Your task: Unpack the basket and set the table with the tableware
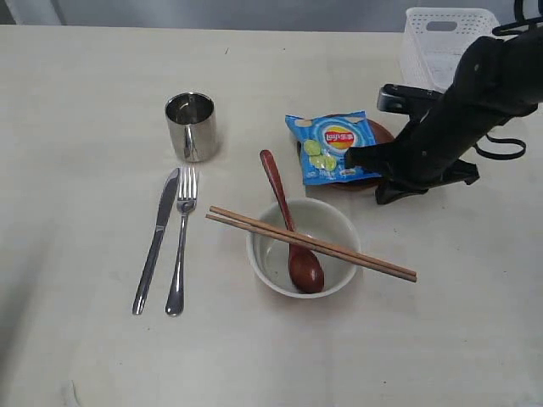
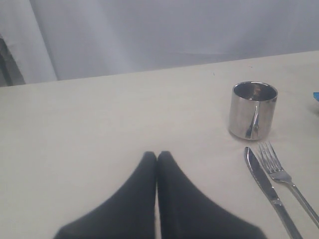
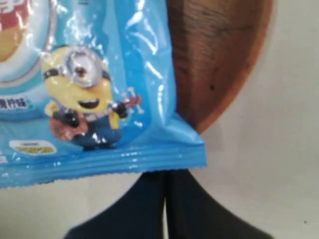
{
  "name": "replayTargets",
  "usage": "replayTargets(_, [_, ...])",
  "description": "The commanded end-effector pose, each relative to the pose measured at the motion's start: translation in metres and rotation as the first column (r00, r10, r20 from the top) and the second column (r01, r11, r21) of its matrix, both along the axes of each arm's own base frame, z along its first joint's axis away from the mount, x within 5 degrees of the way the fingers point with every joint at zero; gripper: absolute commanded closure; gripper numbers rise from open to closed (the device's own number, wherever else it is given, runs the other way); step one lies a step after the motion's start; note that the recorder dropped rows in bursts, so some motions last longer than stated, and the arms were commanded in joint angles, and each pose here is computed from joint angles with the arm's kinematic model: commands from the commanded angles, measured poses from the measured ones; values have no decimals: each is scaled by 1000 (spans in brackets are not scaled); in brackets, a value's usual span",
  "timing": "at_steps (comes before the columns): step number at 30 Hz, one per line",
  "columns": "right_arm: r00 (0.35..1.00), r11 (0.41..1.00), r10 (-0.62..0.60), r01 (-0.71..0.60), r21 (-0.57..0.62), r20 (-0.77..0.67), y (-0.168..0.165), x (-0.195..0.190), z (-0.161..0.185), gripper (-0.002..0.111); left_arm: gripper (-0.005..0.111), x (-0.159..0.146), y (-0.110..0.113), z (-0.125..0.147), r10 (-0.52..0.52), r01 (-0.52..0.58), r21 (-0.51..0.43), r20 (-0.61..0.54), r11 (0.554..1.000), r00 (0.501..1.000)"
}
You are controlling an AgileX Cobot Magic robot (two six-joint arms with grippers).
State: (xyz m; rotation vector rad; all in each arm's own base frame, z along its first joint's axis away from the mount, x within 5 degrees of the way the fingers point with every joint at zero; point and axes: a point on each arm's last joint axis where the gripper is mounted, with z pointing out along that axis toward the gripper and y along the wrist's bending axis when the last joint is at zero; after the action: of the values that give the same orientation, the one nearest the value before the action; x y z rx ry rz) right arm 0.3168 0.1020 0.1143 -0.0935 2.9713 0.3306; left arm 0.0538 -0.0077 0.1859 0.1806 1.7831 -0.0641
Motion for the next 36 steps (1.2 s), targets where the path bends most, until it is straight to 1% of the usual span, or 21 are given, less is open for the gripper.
replayTargets(1, [998,1000,-22,21,17,58,2,7,-1,109,107,0,0,0,2,-2,-9,8,1000,1000])
replayTargets(8, [1000,1000,1,-2,18,29,3,4,-1,109,107,0,0,0,2,-2,-9,8,1000,1000])
replayTargets(11, [998,1000,8,-9,29,57,7,5,0,109,107,0,0,0,2,-2,-9,8,1000,1000])
replayTargets(16, [991,998,-20,12,64,131,17,14,5,109,107,0,0,0,2,-2,-9,8,1000,1000])
replayTargets(19, [992,997,-24,14,79,127,20,23,6,109,107,0,0,0,2,-2,-9,8,1000,1000])
replayTargets(23, [996,996,-2,-6,85,94,26,34,-1,109,107,0,0,0,2,-2,-9,8,1000,1000])
replayTargets(29, [997,996,15,-22,84,81,31,47,-16,109,107,0,0,0,2,-2,-9,8,1000,1000])
replayTargets(36, [993,992,46,-59,112,113,35,52,-22,109,107,0,0,0,2,-2,-9,8,1000,1000])
